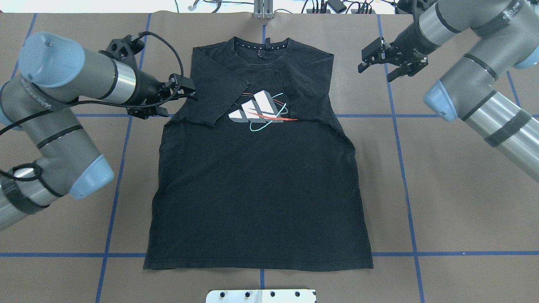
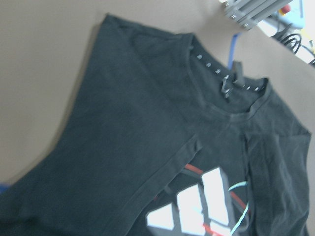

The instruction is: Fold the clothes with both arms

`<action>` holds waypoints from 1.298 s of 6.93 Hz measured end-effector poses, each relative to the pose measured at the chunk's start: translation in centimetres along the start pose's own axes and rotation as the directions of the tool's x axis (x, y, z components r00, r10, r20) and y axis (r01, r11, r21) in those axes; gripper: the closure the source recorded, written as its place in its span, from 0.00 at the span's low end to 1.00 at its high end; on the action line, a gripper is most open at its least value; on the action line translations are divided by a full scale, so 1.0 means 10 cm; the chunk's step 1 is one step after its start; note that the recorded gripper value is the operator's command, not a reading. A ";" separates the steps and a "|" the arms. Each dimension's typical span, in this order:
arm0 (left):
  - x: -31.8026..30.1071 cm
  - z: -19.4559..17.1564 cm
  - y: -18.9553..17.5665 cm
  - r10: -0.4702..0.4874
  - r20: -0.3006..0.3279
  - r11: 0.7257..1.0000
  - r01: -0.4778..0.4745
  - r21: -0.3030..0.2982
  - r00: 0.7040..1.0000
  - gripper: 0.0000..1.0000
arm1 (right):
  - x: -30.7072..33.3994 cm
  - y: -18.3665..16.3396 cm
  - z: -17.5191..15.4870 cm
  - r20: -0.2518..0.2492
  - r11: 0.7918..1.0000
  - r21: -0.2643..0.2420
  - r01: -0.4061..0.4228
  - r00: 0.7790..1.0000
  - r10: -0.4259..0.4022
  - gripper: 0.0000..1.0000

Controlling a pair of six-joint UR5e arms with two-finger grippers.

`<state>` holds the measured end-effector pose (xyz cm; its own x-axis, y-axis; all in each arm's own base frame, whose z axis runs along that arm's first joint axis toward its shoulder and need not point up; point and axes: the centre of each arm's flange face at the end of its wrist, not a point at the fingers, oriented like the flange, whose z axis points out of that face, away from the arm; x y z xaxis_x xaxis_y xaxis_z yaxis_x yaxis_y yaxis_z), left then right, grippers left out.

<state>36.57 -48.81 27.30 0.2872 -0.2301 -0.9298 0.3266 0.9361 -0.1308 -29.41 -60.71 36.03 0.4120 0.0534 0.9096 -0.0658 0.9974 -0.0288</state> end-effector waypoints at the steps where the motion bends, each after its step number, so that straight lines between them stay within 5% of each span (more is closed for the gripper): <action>1: -0.22 -0.28 0.17 0.004 -0.005 1.000 -0.004 -0.011 1.000 0.01 | 0.28 0.28 0.01 -0.008 1.000 -0.026 -0.018 1.000 0.018 0.00; 4: -0.67 -0.60 0.40 0.016 -0.023 1.000 -0.016 -0.022 1.000 0.01 | 0.51 1.30 0.17 -0.029 0.988 -0.119 -0.097 0.995 0.094 0.00; 7: -0.72 -0.64 0.45 0.020 -0.028 1.000 -0.021 -0.021 0.999 0.01 | 0.36 2.37 0.48 -0.048 0.964 -0.261 -0.056 0.998 0.045 0.00; 9: -0.68 -0.68 0.48 0.027 -0.040 0.999 -0.028 -0.016 0.999 0.00 | 0.09 3.11 0.96 -0.093 0.949 -0.312 -0.037 0.996 0.008 0.00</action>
<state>30.03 -40.94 30.63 0.2597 -0.1938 -0.9460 0.3037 0.9463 -0.1105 -39.81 -30.07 39.90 0.4940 0.0656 0.8670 0.2061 0.9599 -0.1901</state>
